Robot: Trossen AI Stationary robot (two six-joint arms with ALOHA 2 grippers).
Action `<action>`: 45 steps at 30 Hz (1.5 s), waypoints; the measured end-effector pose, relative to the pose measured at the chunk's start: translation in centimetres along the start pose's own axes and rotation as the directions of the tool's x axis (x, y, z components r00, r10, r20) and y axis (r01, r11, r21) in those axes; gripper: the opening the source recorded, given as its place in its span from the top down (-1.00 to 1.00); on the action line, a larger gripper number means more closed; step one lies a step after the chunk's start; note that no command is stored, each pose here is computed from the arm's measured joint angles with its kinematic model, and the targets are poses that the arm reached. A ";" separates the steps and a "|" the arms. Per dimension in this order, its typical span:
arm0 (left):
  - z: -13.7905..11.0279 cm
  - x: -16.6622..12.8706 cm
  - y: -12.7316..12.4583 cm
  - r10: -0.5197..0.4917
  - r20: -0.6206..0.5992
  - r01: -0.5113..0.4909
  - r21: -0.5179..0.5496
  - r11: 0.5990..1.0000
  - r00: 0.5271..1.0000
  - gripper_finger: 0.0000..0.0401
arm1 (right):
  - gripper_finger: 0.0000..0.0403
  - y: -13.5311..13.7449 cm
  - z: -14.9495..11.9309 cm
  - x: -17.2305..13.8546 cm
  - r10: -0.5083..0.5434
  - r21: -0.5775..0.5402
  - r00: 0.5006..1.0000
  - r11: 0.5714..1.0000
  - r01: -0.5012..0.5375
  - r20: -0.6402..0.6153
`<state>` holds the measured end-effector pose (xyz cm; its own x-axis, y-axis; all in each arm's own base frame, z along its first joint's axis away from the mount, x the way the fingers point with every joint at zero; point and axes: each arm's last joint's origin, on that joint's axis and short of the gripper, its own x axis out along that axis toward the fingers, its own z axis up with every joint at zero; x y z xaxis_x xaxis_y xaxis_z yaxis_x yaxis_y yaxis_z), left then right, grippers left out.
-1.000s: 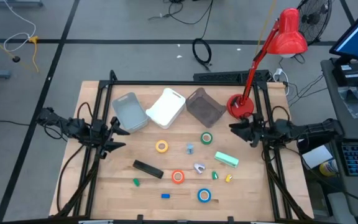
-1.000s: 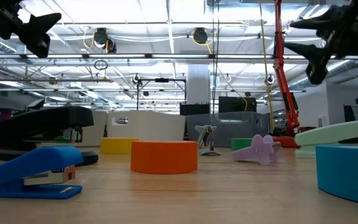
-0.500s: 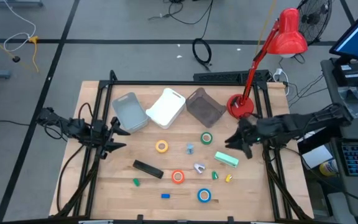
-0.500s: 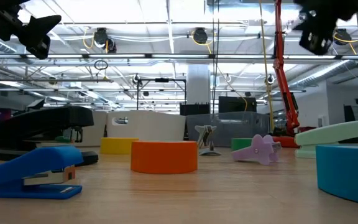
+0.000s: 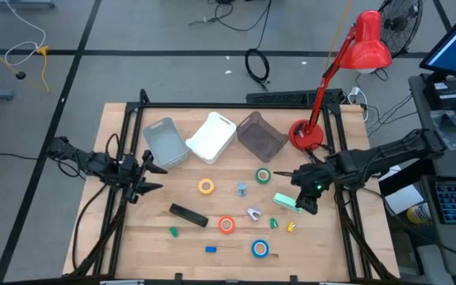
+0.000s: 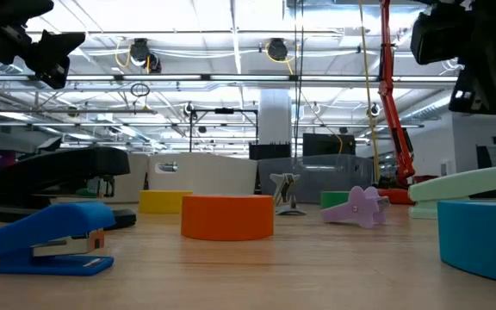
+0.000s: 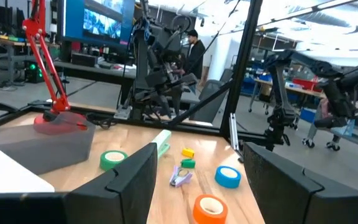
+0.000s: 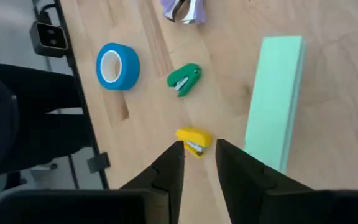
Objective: Pick and place Stapler, Stapler remover, tape
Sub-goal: Put the big light green stapler into the black bin
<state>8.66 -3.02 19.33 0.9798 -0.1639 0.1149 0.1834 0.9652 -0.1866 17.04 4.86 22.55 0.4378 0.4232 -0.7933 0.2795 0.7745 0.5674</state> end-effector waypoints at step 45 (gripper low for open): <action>-0.6 0.0 0.2 0.055 -0.052 -0.054 0.018 0.998 0.997 -0.20 | 1.00 3.3 0.9 0.7 -0.434 -0.047 0.885 0.900 0.432 -0.169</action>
<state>8.73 -2.92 18.73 0.9912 -0.1212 0.0536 0.1288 0.9761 -0.1753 19.07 7.25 24.05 0.1218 0.1179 -0.9855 0.4009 0.9025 0.1575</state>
